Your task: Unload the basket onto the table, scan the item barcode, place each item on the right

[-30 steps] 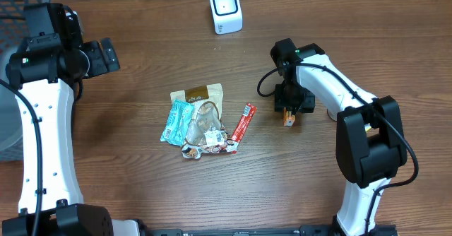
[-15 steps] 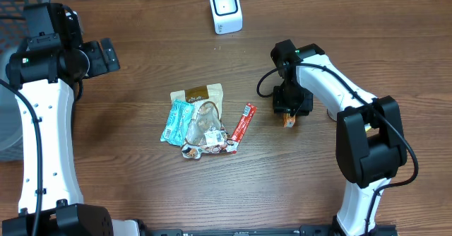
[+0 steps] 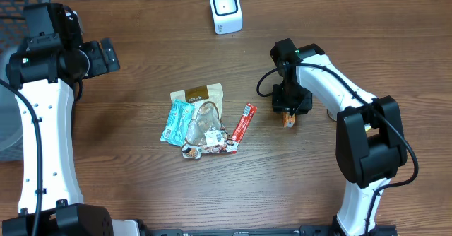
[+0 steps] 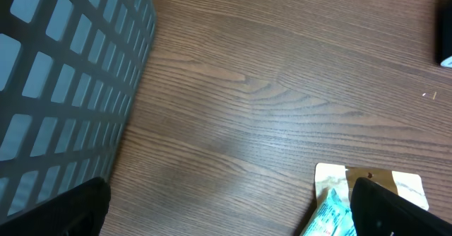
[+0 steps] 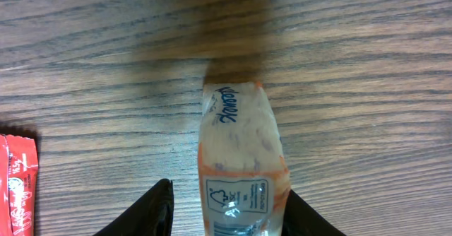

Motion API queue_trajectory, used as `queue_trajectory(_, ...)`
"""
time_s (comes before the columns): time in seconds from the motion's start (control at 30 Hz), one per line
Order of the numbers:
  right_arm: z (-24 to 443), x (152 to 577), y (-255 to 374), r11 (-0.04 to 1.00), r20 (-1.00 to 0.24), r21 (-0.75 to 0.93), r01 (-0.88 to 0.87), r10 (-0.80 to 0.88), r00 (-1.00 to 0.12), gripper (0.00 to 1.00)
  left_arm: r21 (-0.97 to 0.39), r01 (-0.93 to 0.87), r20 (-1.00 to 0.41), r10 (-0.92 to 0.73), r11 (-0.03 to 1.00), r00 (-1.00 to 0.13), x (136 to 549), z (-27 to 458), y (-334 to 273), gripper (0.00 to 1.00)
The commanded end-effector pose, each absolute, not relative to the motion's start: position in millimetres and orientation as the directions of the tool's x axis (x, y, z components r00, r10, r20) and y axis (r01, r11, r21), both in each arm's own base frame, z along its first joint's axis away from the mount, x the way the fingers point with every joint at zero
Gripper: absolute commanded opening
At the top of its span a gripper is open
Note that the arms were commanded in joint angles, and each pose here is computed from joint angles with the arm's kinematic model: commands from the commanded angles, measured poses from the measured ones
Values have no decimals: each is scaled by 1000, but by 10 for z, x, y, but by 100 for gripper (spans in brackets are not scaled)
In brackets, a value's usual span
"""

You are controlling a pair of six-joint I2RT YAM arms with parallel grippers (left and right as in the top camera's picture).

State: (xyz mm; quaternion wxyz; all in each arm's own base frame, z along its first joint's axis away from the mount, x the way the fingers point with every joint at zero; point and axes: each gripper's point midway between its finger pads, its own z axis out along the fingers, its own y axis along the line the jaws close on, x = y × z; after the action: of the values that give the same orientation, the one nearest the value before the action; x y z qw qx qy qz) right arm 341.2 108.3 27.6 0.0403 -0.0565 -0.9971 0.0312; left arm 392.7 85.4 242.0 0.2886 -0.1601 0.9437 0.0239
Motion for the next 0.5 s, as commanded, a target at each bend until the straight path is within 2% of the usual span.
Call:
queue_trajectory(0.0, 452, 3484, 1115, 993, 29, -39, 113, 114, -993, 45, -62, -314, -555, -294, 947, -778, 3963, 2436, 815, 100)
queue_trajectory(0.2, 712, 3614, 1157, 996, -1, -24, 83, 83, -997, 49, -62, -314, -555, -295, 947, -778, 3962, 2436, 816, 100)
queue_trajectory(0.4, 1175, 3741, 1171, 996, -41, -7, 89, 88, -995, 51, -62, -315, -555, -295, 947, -778, 3962, 2436, 818, 100)
queue_trajectory(0.43, 1245, 3753, 1162, 996, -48, -4, 92, 92, -995, 53, -62, -315, -555, -295, 947, -778, 3962, 2436, 818, 100)
queue_trajectory(0.47, 1323, 3775, 1148, 995, -58, 0, 98, 98, -993, 59, -62, -315, -555, -295, 947, -778, 3963, 2436, 818, 100)
